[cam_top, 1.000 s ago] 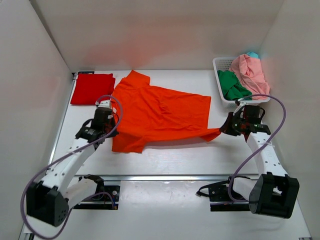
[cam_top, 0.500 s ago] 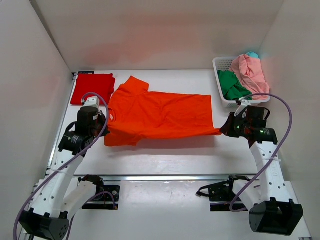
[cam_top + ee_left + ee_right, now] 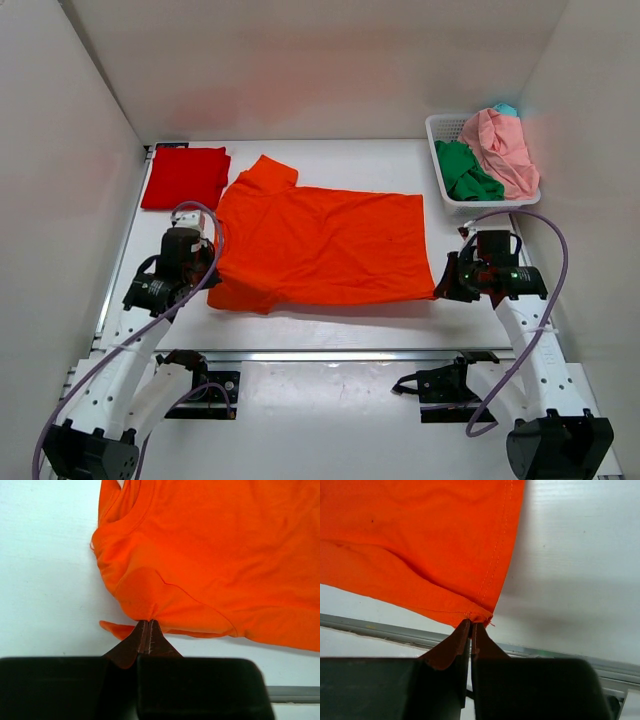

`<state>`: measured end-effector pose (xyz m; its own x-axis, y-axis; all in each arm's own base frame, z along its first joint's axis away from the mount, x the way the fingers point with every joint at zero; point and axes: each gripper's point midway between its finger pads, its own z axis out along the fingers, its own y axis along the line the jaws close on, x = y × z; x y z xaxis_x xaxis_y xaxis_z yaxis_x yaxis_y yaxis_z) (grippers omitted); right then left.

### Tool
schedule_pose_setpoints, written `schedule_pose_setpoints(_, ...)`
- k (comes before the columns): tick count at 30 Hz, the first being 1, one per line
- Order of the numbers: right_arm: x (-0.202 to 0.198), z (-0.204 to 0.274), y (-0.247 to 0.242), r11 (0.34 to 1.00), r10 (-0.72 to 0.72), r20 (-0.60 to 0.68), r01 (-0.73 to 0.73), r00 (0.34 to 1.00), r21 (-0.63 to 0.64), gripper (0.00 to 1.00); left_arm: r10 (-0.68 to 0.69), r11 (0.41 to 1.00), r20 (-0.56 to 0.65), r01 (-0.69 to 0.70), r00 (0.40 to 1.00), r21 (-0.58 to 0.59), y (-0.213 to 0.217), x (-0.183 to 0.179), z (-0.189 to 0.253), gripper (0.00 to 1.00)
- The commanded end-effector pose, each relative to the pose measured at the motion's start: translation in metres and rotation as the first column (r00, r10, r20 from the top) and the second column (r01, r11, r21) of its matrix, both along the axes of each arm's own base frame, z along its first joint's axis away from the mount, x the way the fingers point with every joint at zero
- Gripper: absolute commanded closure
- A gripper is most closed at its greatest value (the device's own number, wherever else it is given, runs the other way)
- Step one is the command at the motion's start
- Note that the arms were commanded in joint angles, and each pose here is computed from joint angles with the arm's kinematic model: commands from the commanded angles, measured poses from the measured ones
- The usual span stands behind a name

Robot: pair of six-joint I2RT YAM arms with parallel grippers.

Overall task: Fold and stack the t-shirts
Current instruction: Fold the flattened tshirt in 1/3 of the way

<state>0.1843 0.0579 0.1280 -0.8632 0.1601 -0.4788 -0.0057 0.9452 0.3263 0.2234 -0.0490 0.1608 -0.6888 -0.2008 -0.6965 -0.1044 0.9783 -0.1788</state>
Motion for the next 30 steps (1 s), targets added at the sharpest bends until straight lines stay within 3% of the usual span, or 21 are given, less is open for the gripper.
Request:
schedule_pose_setpoints(1, 0.003, -0.002, -0.01, 0.997, -0.065, -0.015, 0.065, 0.998, -0.033, 1.0, 0.014, 1.0, 0.021, -0.013, 1.0, -0.013, 0.001, 0.012, -0.007, 1.0)
schedule_pose_setpoints(6, 0.009, -0.014, -0.021, 0.992, -0.126, -0.089, 0.125, 0.988, -0.024, 1.0, 0.06, 0.998, 0.038, -0.059, 0.997, -0.036, 0.004, 0.033, -0.014, 1.0)
schedule_pose_setpoints(12, 0.029, -0.016, -0.016, 0.982, -0.187, -0.075, 0.189, 0.979, 0.013, 1.0, 0.075, 0.997, 0.033, -0.074, 0.997, -0.032, 0.006, 0.063, -0.011, 1.0)
schedule_pose_setpoints(30, 0.098, -0.036, -0.018, 0.991, -0.129, -0.091, 0.131, 0.988, 0.012, 1.0, 0.109, 0.994, 0.001, -0.109, 0.994, -0.023, 0.013, 0.113, -0.023, 1.0)
